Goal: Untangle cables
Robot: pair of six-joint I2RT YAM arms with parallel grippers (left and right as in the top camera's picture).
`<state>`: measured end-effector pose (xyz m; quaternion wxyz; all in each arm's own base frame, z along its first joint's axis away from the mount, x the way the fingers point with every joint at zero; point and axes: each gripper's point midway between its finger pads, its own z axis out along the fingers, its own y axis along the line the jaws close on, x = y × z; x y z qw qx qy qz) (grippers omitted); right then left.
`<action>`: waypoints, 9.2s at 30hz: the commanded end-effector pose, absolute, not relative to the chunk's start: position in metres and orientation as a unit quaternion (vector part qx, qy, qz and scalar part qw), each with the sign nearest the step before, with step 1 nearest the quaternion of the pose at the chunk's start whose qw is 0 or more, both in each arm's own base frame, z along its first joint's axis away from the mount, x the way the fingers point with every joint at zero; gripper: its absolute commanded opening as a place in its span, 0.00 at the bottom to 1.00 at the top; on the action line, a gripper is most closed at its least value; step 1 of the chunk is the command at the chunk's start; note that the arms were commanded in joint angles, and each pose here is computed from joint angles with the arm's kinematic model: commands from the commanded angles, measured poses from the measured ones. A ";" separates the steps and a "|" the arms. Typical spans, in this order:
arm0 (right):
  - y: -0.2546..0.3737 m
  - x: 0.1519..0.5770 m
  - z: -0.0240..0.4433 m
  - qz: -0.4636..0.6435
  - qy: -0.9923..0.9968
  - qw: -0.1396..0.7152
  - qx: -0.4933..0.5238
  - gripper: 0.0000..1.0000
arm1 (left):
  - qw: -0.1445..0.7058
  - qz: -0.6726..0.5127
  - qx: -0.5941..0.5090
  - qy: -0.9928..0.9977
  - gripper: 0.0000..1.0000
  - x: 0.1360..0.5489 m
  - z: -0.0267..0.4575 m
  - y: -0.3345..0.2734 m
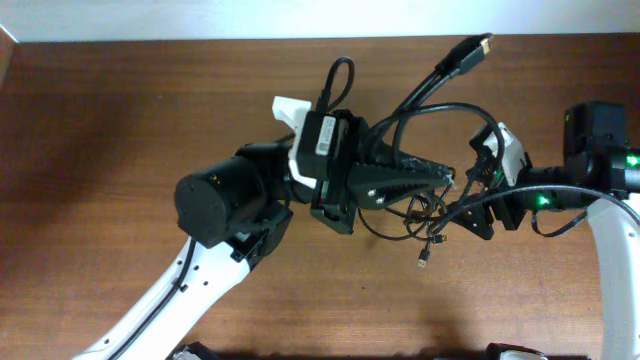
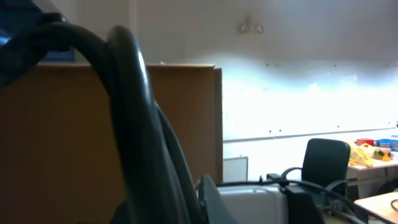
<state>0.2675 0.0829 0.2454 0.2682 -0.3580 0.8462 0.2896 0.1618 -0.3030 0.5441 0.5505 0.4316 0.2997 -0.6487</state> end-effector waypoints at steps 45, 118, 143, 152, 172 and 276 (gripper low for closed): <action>0.079 0.375 0.139 0.227 0.932 0.184 -0.212 0.99 | 0.557 -0.706 0.374 0.229 0.00 0.122 0.594 -0.293; 0.006 0.292 0.322 0.206 0.877 0.411 -0.141 0.99 | 0.542 -0.257 0.088 0.795 0.99 0.380 0.355 -0.216; -0.003 0.257 0.296 0.168 0.922 0.333 -0.099 0.99 | 0.232 0.026 0.063 0.970 0.99 0.334 0.158 -0.134; -0.003 0.258 0.296 0.169 0.923 0.332 -0.099 0.99 | 0.138 -0.081 0.091 0.983 0.99 0.295 0.146 -0.167; -0.003 0.257 0.296 0.169 0.923 0.332 -0.099 0.99 | -0.064 -0.293 -0.010 0.954 0.99 0.223 0.166 -0.227; -0.007 0.267 0.282 0.184 0.929 0.307 -0.090 0.99 | 0.097 -0.015 0.214 0.972 0.00 0.272 0.013 -0.301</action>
